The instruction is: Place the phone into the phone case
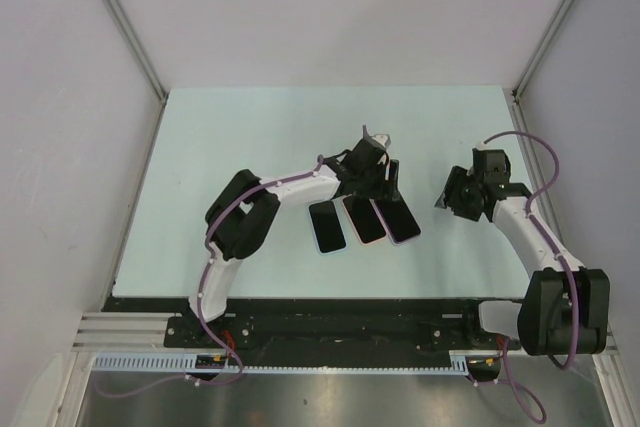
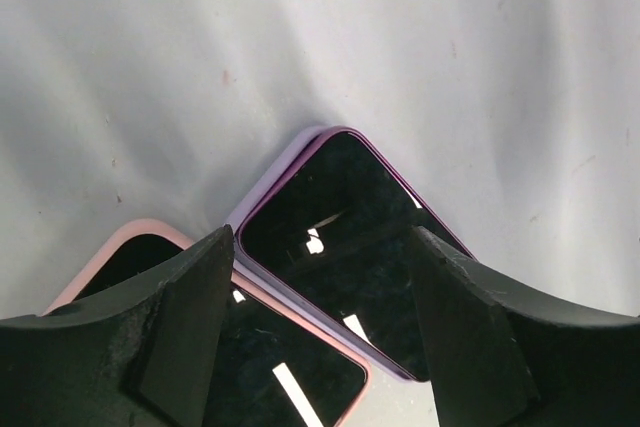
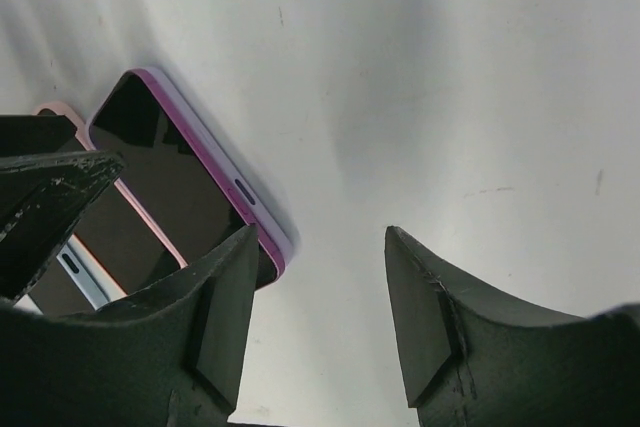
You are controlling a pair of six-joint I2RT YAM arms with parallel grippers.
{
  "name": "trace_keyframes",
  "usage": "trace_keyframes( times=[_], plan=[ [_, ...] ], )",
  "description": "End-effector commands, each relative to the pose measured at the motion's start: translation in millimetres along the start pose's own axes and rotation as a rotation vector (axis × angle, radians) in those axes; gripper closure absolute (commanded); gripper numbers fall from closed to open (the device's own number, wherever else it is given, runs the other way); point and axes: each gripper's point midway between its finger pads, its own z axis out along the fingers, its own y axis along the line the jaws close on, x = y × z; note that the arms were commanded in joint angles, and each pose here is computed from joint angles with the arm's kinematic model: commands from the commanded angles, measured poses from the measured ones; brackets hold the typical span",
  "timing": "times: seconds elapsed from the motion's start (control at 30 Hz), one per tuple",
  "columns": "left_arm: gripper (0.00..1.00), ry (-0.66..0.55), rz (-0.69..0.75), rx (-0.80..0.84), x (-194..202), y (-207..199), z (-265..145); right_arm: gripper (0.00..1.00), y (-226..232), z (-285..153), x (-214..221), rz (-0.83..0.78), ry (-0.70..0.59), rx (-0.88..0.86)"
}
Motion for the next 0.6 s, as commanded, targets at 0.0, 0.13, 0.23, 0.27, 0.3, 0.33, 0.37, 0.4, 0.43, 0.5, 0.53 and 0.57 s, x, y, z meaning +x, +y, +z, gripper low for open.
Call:
trace_keyframes(
  times=[0.0,0.13,0.23,0.27,0.3,0.33,0.37,0.4,0.43,0.5,0.53,0.57],
  plan=[
    [0.25,-0.008,-0.033,-0.019,-5.9,-2.5,7.0,0.42,12.7,0.5,-2.8,0.043,-0.034,-0.077],
    [0.27,0.021,-0.051,-0.010,2.7,-3.6,11.8,0.42,14.1,-4.4,-10.1,0.044,-0.082,-0.094],
    [0.27,0.044,-0.056,-0.004,12.0,-6.2,16.5,0.42,12.7,-7.1,-15.0,0.059,-0.098,-0.100],
    [0.27,0.051,-0.064,0.004,12.5,-8.4,17.6,0.42,5.8,-8.6,-20.6,0.083,-0.114,-0.089],
    [0.27,0.067,-0.067,0.010,17.8,-9.3,21.0,0.42,3.3,-8.8,-22.0,0.091,-0.117,-0.086],
    [0.27,0.071,-0.078,0.016,18.9,-10.5,22.7,0.42,3.1,-9.2,-21.9,0.092,-0.119,-0.086],
    [0.26,0.079,-0.081,0.044,19.9,-16.4,23.1,0.42,2.4,-9.5,-22.1,0.094,-0.120,-0.084],
    [0.26,0.084,-0.082,0.059,22.3,-20.5,25.4,0.42,1.3,-9.0,-21.2,0.097,-0.120,-0.081],
    [0.26,0.079,-0.083,0.076,21.2,-24.3,26.5,0.42,0.6,-8.6,-20.6,0.099,-0.118,-0.081],
    [0.26,0.085,-0.078,0.117,22.8,-34.9,27.0,0.42,-1.0,-7.3,-16.5,0.107,-0.116,-0.084],
    [0.26,0.068,-0.073,0.150,17.9,-42.5,26.9,0.42,-2.5,-7.1,-15.5,0.113,-0.116,-0.085],
    [0.26,0.063,-0.069,0.175,16.0,-48.1,26.5,0.42,-2.8,-7.4,-15.6,0.116,-0.119,-0.087]
  ],
)
